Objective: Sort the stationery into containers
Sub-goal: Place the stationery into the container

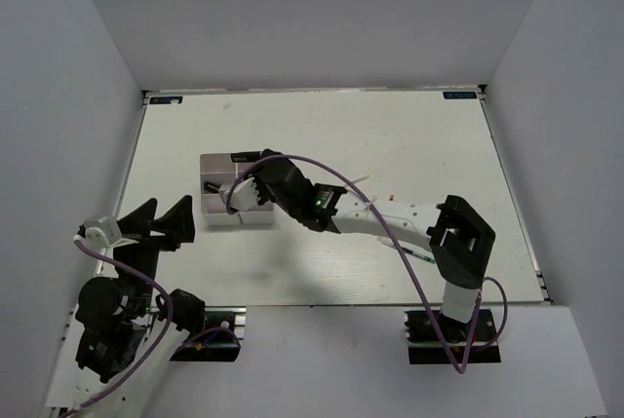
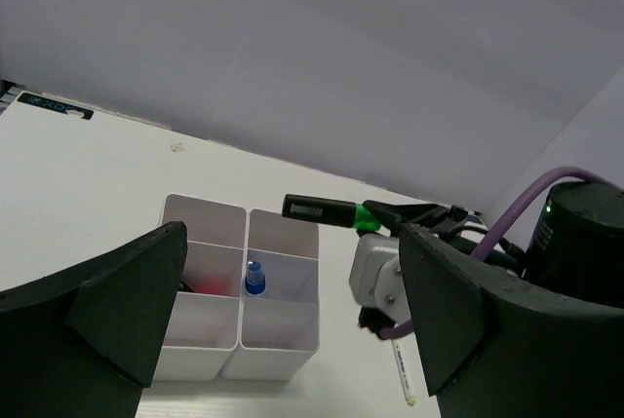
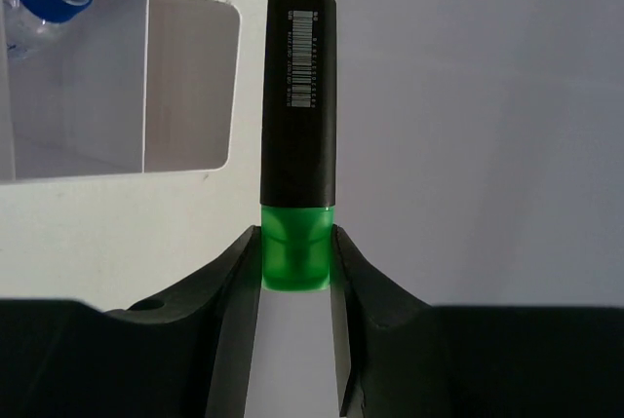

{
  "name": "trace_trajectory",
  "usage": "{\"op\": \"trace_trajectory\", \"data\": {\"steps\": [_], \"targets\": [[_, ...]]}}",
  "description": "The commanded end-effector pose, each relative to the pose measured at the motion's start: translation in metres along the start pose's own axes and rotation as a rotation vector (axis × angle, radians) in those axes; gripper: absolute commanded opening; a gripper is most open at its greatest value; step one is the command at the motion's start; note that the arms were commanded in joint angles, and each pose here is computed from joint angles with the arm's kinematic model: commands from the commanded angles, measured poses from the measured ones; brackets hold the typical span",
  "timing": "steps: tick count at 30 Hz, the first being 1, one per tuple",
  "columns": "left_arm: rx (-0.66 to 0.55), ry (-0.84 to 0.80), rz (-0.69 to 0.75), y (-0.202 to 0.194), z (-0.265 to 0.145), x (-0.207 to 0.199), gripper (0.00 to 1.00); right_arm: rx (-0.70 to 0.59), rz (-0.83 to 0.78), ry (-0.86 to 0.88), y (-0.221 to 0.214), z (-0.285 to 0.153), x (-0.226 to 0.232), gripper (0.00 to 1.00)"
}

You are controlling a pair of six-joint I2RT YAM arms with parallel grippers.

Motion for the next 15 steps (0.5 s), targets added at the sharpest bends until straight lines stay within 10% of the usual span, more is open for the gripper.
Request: {"op": "trace_trajectory", "data": {"steps": [1, 15], "targets": [[-0.079, 0.008, -0.032, 0.009, -0.013, 0.005, 0.99, 0.028, -0.146, -0.154, 0.016, 0.0, -0.007, 0.0], [-0.081, 0.017, -0.032, 0.011, -0.014, 0.006, 0.99, 0.006, -0.411, -0.219, 0.054, 0.014, 0.03, 0.0]]}}
Point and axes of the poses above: each gripper's point midway between its finger pads, its own z axis out along the fingers, its own x axis along the line the jaws close on, y = z × x, the point moved 9 cm from there along -z, back along the fingers, and after that the axes turned 7 degrees about z, right-handed, at the moved point
